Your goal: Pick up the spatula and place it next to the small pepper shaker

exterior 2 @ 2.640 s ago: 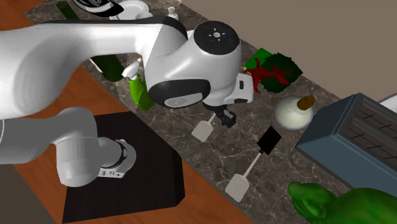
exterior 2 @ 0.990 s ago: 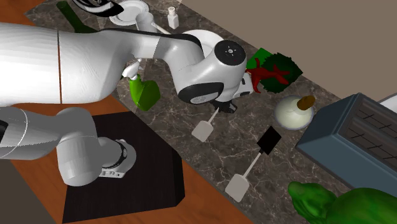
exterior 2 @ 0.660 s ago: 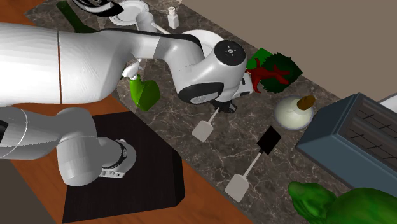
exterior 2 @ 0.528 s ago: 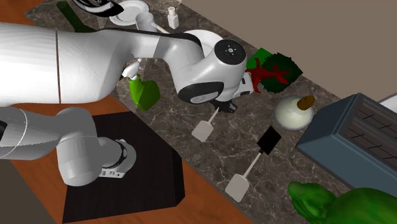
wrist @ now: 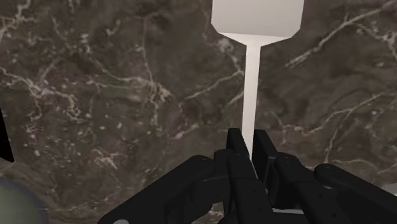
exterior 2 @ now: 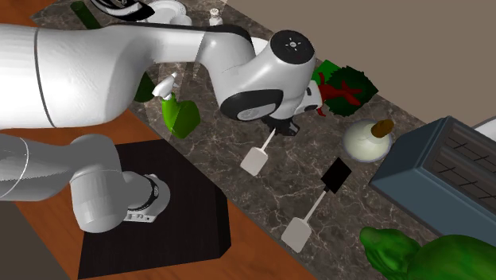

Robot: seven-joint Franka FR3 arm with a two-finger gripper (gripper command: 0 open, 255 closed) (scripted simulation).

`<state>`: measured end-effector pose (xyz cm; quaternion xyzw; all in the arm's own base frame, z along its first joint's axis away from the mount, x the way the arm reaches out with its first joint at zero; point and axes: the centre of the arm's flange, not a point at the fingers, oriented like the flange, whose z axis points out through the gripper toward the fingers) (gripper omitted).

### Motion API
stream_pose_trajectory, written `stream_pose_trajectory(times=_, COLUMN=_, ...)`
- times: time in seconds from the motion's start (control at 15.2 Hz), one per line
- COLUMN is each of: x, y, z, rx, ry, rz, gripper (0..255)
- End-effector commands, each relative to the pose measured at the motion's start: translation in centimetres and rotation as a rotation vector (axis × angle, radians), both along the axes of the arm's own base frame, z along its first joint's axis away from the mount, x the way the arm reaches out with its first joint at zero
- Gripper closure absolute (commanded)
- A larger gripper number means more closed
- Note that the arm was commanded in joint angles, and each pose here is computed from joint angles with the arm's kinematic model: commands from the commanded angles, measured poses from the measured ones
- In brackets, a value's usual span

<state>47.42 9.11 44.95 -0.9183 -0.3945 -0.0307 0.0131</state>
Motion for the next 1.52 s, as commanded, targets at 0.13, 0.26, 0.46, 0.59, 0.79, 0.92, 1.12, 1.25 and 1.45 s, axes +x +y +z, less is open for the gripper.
stream_pose_trajectory(times=0.13, x=0.0, y=0.0, z=2.1, rx=0.000, ry=0.000, rz=0.000, gripper=255)
stream_pose_trajectory(times=0.26, x=0.0, y=0.0, z=3.2, rx=0.000, ry=0.000, rz=0.000, gripper=255)
stream_pose_trajectory(times=0.46, x=0.0, y=0.0, z=4.8, rx=0.000, ry=0.000, rz=0.000, gripper=255)
stream_pose_trajectory(times=0.59, x=0.0, y=0.0, z=5.8, rx=0.000, ry=0.000, rz=0.000, gripper=255)
stream_pose_trajectory(times=0.79, x=0.0, y=0.0, z=7.4, rx=0.000, ry=0.000, rz=0.000, gripper=255)
stream_pose_trajectory(times=0.92, x=0.0, y=0.0, z=8.5, rx=0.000, ry=0.000, rz=0.000, gripper=255)
stream_pose_trajectory(times=1.12, x=0.0, y=0.0, z=10.1, rx=0.000, ry=0.000, rz=0.000, gripper=255)
stream_pose_trajectory(times=1.25, x=0.0, y=0.0, z=11.1, rx=0.000, ry=0.000, rz=0.000, gripper=255)
stream_pose_trajectory(times=1.45, x=0.0, y=0.0, z=12.3, rx=0.000, ry=0.000, rz=0.000, gripper=255)
